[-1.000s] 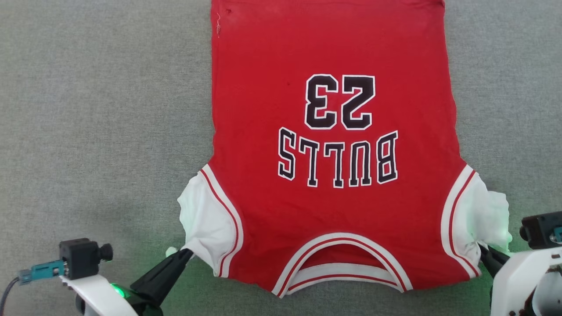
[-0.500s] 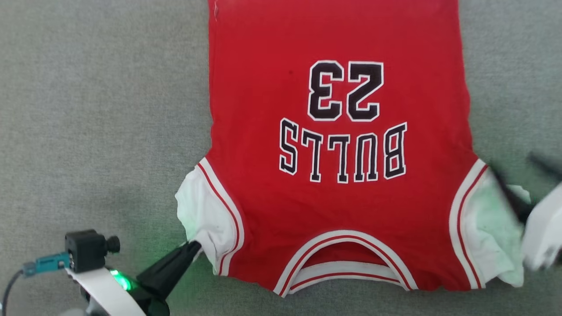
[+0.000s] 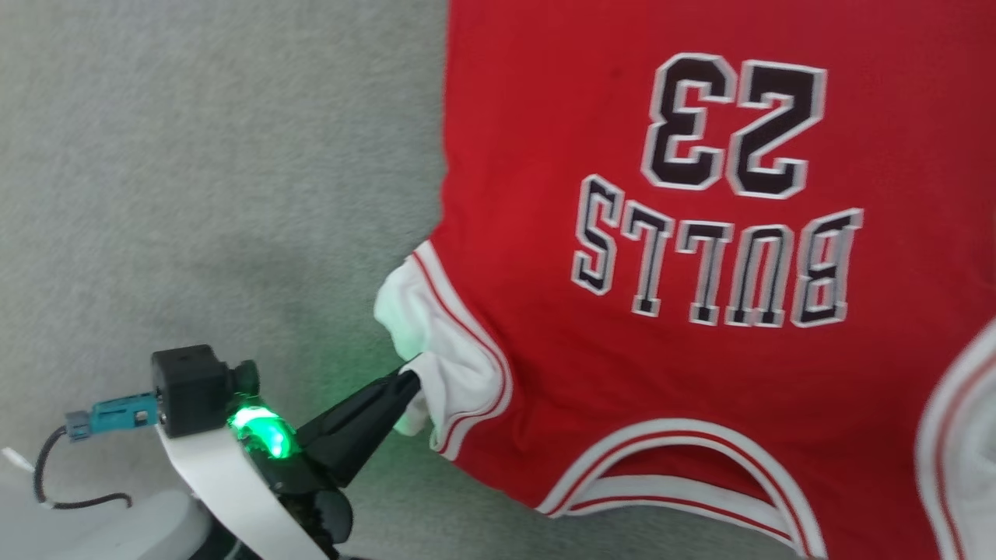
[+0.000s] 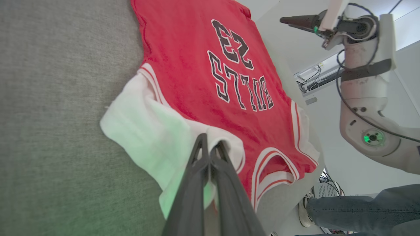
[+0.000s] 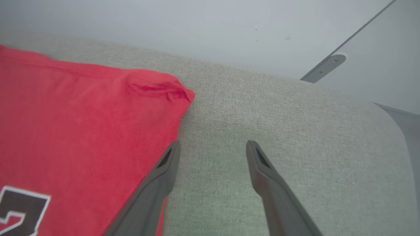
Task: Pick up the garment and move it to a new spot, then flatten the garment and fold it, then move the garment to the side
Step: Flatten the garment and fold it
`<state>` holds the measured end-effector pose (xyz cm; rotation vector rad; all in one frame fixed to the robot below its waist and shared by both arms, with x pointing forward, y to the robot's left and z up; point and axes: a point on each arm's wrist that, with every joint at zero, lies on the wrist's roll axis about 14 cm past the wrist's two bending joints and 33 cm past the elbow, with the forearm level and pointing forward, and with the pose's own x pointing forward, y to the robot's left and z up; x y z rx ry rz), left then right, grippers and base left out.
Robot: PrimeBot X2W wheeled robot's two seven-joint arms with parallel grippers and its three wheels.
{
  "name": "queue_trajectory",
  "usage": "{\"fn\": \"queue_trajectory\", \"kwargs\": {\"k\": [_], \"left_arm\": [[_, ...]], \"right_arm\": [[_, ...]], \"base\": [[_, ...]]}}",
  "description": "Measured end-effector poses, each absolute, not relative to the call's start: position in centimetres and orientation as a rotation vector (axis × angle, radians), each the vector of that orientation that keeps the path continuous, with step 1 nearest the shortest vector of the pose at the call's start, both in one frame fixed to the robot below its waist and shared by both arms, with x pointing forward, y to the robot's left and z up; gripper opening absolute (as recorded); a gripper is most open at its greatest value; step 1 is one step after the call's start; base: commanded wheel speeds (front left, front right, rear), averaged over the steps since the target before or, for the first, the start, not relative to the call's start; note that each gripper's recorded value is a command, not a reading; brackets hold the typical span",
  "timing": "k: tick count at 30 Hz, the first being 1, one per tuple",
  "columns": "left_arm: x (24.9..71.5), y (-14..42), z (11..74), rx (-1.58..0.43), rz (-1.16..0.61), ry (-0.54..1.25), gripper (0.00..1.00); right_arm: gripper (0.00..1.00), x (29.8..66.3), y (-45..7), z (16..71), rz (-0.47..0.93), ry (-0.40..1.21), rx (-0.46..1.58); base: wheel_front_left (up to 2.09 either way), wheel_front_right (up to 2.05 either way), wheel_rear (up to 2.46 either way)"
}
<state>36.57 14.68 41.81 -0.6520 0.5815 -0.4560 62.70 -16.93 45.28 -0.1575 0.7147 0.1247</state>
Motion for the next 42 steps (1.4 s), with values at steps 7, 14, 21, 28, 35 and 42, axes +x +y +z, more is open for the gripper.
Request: {"fn": "queue_trajectory", "kwargs": {"k": [7, 14, 21, 28, 35, 42], "left_arm": [[36.2, 15.5, 40.7, -0.667, -0.387, 0.614, 0.00], [36.3, 16.1, 39.9, -0.677, -0.339, 0.631, 0.00], [37.2, 15.9, 40.8, -0.700, -0.345, 0.593, 0.00], [36.6, 16.7, 42.3, -0.690, -0.336, 0.550, 0.00], [34.8, 17.9, 42.7, -0.659, -0.317, 0.541, 0.00], [34.8, 17.4, 43.2, -0.660, -0.345, 0.521, 0.00]], "right_arm": [[1.00, 65.6, -13.8, 39.5, 0.152, 0.915, -0.176], [1.00, 66.6, -11.7, 36.5, 0.184, 1.012, -0.214], [0.00, 66.1, -11.1, 36.7, 0.208, 1.000, -0.191], [0.00, 63.9, -12.4, 39.2, 0.227, 0.931, -0.169], [0.00, 56.5, -14.5, 41.5, 0.314, 0.949, -0.246], [0.00, 47.5, -17.6, 41.5, 0.323, 1.046, -0.212]], "base": [[0.00, 0.00, 0.00], [0.00, 0.00, 0.00], [0.00, 0.00, 0.00], [0.00, 0.00, 0.00], [0.00, 0.00, 0.00], [0.00, 0.00, 0.00]]}}
